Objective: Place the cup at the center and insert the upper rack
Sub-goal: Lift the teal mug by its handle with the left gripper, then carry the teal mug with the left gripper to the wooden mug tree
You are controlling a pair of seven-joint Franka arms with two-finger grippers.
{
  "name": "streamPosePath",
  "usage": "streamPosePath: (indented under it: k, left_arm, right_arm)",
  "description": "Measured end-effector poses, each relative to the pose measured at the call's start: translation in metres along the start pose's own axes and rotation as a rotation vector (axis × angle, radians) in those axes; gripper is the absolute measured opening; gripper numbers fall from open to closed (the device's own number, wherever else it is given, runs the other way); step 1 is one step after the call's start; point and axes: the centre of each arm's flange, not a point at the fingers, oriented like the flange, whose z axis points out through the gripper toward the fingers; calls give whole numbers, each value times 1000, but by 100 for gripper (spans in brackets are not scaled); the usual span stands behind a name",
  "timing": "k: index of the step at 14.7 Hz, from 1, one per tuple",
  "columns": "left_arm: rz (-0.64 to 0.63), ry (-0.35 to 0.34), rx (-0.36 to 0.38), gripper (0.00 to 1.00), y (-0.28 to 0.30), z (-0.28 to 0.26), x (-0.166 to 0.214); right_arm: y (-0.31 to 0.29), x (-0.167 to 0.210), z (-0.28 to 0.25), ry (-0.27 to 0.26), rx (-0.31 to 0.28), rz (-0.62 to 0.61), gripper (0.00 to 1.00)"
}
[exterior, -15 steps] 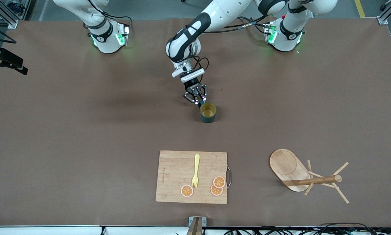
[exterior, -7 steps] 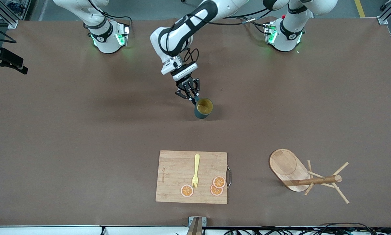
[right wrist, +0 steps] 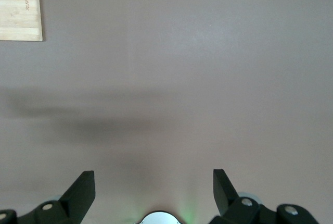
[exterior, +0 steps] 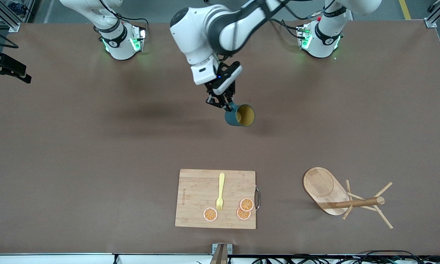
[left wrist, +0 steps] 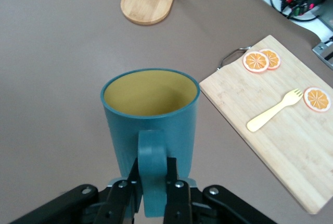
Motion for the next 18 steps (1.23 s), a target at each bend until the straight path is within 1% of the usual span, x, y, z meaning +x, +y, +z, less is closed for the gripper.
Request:
streamPosePath:
  k: [2,3,5,7,9,11,15,18]
  left_arm:
    - [-20,-106,18,21,4,-12,63]
    - [-28,-171,26,21,6,-14,94]
    - [-59,-284,32,21,9,-9,160]
    - [-106,-386,17,21,10,6,222]
    - [-202,-500,-22,21,10,26,275]
    - [-293,-583,-66,21,8,48,322]
    - [-407,-755,-132,21,-12,89,406]
    - [-468,-865,-183,21,-33,121,456]
  right_arm:
    - [0,0,0,1,0,-1,100]
    - [-1,0,0,1,0,-1,100]
    - [-1,0,-1,1,0,-3,100]
    - [-2,0,-1,2,-1,-5,100]
    - [-3,0,-1,2,-1,-6,100]
    - [-3,0,-1,2,-1,-6,100]
    - [-3,0,-1,2,-1,-6,100]
    - [-3,0,-1,2,-1,-7,100]
